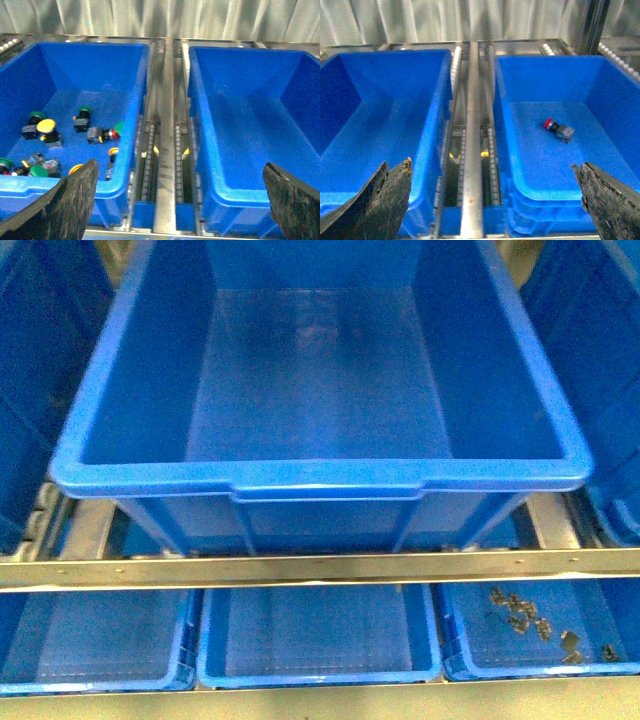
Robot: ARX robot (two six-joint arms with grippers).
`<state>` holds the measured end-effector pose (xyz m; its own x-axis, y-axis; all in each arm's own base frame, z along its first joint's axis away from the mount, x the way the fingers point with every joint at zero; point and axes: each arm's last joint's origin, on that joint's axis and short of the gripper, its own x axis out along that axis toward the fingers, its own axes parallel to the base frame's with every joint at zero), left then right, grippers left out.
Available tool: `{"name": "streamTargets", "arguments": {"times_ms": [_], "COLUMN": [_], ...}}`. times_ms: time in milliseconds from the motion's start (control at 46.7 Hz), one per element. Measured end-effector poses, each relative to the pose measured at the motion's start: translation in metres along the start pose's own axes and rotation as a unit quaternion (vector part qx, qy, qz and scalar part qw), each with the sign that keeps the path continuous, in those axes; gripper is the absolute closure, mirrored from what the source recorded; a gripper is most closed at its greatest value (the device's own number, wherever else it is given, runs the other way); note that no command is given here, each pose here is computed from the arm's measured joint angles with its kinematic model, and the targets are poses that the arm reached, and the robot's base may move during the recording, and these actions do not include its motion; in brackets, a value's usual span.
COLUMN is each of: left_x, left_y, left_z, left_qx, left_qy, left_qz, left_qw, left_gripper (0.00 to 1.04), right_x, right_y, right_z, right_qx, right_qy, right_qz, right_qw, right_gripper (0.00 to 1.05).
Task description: Pick red and yellow buttons and place in box
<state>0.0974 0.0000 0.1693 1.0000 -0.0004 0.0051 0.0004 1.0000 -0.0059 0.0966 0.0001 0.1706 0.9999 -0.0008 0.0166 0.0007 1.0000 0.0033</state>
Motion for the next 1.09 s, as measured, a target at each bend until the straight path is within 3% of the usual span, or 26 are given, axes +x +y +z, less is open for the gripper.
{"name": "streamTargets", "arguments": {"times_ms": [1091], "left_x": [0.0000], "left_y": [0.0000], "left_z": [0.0000], "left_qx": [0.001], "left_qy": [0.000], "left_qz": [0.000], "left_qw": [1.000], "left_gripper": [0.08], "right_x": [0.0000], "right_y": [-0.0001], "right_z": [-0.0002], "right_qx": [0.000], "right_qy": [0.001], "right_qz": [0.001], "right_qw": [1.000], "right_gripper": [0.06]}}
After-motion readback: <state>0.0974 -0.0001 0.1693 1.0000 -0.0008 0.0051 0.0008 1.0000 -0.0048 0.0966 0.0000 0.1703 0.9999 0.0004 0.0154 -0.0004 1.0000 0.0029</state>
